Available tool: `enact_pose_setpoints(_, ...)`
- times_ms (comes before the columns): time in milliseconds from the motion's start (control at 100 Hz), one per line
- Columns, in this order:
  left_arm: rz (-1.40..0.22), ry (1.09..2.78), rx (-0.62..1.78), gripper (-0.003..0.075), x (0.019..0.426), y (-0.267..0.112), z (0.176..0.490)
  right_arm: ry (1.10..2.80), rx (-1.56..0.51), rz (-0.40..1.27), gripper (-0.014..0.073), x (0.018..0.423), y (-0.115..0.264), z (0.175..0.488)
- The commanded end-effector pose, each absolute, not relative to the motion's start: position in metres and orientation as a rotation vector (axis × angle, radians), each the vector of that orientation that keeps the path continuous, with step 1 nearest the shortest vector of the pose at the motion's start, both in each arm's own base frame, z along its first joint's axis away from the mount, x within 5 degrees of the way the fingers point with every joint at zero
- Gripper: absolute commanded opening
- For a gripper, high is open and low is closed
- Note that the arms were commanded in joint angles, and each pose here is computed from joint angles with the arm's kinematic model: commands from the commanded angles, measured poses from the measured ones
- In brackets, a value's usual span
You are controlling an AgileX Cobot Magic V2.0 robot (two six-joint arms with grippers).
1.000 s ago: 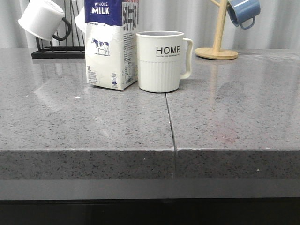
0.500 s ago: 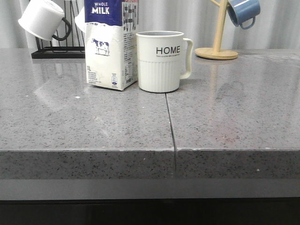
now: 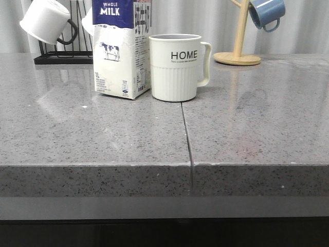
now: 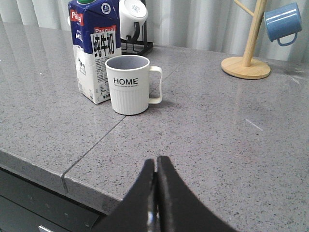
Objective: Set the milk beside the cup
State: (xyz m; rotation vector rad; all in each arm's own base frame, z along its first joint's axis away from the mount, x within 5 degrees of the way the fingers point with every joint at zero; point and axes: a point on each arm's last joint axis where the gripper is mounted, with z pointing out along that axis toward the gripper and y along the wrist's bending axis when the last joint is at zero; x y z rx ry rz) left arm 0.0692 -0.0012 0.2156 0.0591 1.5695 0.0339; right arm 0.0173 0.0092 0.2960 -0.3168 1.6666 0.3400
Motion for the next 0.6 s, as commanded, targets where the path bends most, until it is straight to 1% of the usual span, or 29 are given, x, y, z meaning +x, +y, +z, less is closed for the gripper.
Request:
enact_pose_setpoints(0,0.026,1.492,0.040,-0.0020,0.064,-0.001,0.224,1.581,-0.306,0.336,-0.0065,0.017,0.009,0.309)
enact_pose_setpoints(160,0.034,1.455,0.044,-0.0020,0.056,-0.001,0.204,1.581,-0.306,0.336,-0.0065,0.017,0.009,0.309)
enact_pose_setpoints(190,0.039,1.499,0.051,-0.0020,0.055,-0.001,0.200,1.581,-0.306,0.336,-0.0065,0.017,0.009,0.309)
enact_pose_setpoints(260,0.039,1.518,0.051,-0.0020,0.056,-0.001,0.199,1.582,-0.306,0.336,-0.0065,0.017,0.009,0.309)
enact_pose_setpoints(590,0.039,1.509,0.051,-0.0020,0.055,-0.001,0.200,1.582,-0.306,0.336,-0.0065,0.017,0.009,0.309)
